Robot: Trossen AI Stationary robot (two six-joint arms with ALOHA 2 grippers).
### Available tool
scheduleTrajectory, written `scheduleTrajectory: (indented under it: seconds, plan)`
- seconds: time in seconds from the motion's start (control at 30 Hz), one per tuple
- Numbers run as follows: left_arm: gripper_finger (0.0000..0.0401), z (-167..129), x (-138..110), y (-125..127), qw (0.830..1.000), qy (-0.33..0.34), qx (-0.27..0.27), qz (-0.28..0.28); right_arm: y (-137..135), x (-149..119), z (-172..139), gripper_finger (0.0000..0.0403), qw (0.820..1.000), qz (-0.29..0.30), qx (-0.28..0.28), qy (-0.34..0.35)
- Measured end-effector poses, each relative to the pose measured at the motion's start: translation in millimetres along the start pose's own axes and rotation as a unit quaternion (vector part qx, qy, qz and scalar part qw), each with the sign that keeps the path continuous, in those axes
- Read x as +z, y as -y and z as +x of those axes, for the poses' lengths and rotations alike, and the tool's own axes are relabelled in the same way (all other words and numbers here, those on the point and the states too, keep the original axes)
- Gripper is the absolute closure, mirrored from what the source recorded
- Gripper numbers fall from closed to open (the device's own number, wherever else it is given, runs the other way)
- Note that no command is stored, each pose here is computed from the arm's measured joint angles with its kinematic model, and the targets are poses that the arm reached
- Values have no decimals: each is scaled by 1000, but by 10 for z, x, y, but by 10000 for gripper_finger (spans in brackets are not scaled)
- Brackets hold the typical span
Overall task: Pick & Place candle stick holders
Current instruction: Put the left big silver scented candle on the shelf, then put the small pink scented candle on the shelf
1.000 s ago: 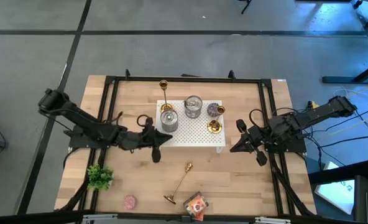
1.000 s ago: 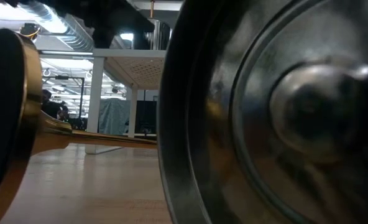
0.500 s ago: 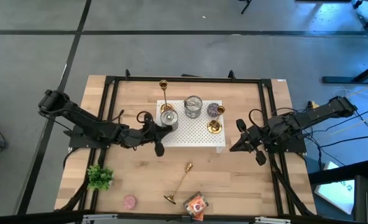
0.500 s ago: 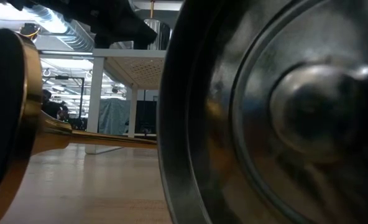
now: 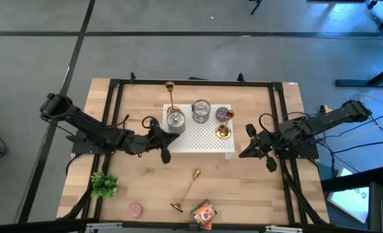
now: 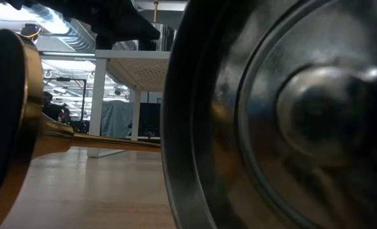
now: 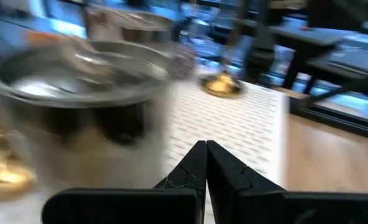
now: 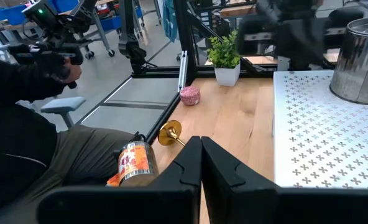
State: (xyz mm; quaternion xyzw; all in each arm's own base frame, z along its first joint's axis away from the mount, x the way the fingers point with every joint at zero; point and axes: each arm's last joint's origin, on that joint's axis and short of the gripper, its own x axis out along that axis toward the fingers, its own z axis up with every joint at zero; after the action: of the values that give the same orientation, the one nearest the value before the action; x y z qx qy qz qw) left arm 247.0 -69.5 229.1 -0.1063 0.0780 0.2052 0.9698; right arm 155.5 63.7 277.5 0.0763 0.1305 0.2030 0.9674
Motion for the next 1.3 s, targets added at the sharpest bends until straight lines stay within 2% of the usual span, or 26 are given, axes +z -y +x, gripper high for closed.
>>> scheduleTrajectory:
  seconds: [0.17, 0.3, 0.43, 0.63, 0.77, 0.93, 1.07, 1.13, 1.3]
  plan:
    - [400, -84, -51, 141, 991, -46, -112, -53, 1, -6, 0, 398, 1000, 0, -1, -3]
    - [400, -213, -116, 295, 961, -114, -221, -122, 1, -7, 0, 398, 1000, 0, -1, -4]
    - [400, -415, -168, 471, 944, -144, -255, -151, 1, -7, 0, 398, 1000, 0, -1, -4]
    - [400, -699, -120, 729, 946, -180, -229, -145, 2, -7, 0, 398, 1000, 0, -1, -4]
    - [400, -775, -121, 918, 939, -223, -216, -148, 2, -7, 0, 398, 1000, 0, -1, -3]
    - [400, -683, -293, 1229, 913, -339, -180, -135, 1, -7, 0, 398, 1000, 2, -1, -3]
    - [400, -558, -505, 1491, 866, -470, -129, -107, 1, -7, 0, 398, 1000, 4, -1, -3]
    - [400, -521, -552, 1596, 849, -510, -105, -85, 2, -7, 0, 398, 1000, 4, -1, -3]
    - [400, -515, -458, 1758, 834, -546, -59, -47, 2, -7, 0, 398, 1000, 4, -1, -3]
